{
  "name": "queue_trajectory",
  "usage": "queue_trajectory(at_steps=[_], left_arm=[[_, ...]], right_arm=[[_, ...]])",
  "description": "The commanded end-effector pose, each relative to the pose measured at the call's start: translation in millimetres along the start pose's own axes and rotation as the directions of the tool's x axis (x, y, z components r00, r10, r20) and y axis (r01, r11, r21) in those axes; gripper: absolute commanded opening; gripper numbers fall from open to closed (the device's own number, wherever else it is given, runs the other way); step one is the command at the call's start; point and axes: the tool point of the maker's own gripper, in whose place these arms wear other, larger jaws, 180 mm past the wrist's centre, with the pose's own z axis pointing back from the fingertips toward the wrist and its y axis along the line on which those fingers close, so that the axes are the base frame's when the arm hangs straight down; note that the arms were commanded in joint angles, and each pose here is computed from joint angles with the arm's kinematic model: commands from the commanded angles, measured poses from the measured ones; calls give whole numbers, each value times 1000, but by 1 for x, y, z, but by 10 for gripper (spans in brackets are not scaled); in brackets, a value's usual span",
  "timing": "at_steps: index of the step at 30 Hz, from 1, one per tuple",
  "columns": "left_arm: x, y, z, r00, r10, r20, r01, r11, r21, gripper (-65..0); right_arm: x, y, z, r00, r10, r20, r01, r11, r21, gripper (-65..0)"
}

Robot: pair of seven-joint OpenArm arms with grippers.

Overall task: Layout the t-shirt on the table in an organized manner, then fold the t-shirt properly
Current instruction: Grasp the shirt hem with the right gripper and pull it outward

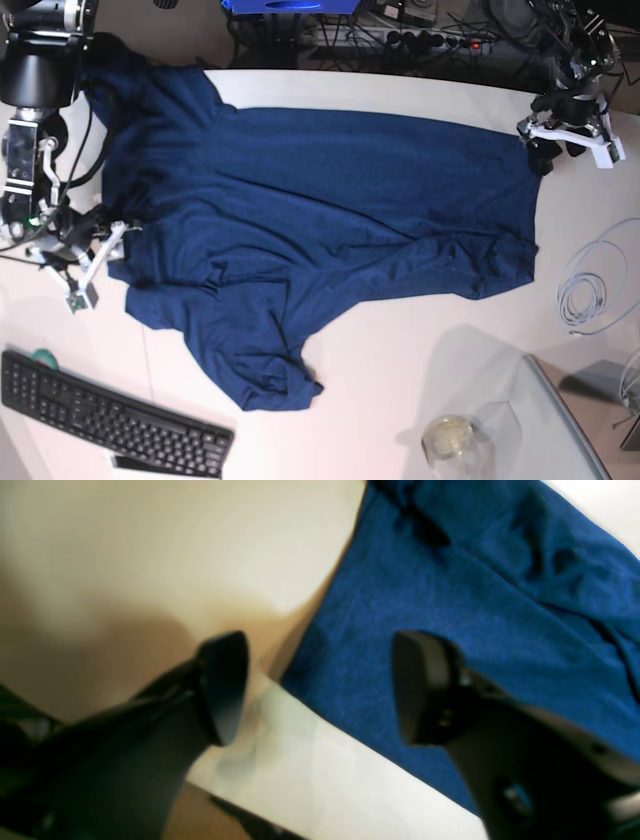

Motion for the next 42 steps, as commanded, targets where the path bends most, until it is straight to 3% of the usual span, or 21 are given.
queue_trajectory(at_steps=[1,4,6,7,9,10,12,15,19,27,31,36,37,39,42], left_arm=[[21,0,10,996,17,84,-18,1000,4,-196],[48,-8,33,978,61,199,-68,997,25,-217],[62,-19,43,963,81,255,-88,996,17,-291],[64,-25,44,961,83,264,-88,996,7,-359],[66,-38,42,960,86,265,-82,996,-24,-606],[66,-46,37,960,92,265,-83,995,-45,-650],[56,-57,23,971,87,225,-74,995,-65,-650],[26,-76,-11,993,-12,113,20,997,-73,-650],[-5,-86,-47,994,-111,-3,111,992,-53,-650],[7,-100,-76,983,-184,-18,183,982,-47,-650],[17,-109,-75,981,-193,11,193,979,-63,-650],[32,-114,-57,969,-239,68,243,968,-66,-650],[34,-114,-51,965,-251,77,256,965,-64,-650],[30,-108,-39,958,-276,78,280,958,-53,-650],[17,-99,-24,954,-295,56,298,954,-42,-650]], right_arm=[[23,-10,3,998,3,57,-2,1000,-17,-372],[27,-12,-5,999,-16,46,17,1000,-7,-515],[29,-13,-11,999,-31,44,31,1000,0,-605],[28,-13,-14,999,-40,36,40,999,5,-623],[25,-14,-22,998,-62,7,62,998,17,-626],[21,-13,-26,997,-72,-10,73,997,22,-627],[15,-14,-33,995,-93,-29,94,995,31,-627],[0,-15,-40,991,-118,-57,120,992,33,-633],[-25,-26,-37,986,-130,-101,132,991,10,-636],[-78,-46,-8,969,-201,-144,194,979,-67,-636],[-69,-61,11,974,-214,-76,200,968,-154,-636],[-2,-52,52,990,-64,124,87,979,-185,-624],[11,-44,57,989,-21,147,47,983,-180,-608],[27,-17,53,985,80,156,-58,989,-138,-515],[57,22,36,948,287,141,-279,958,-71,-258]])
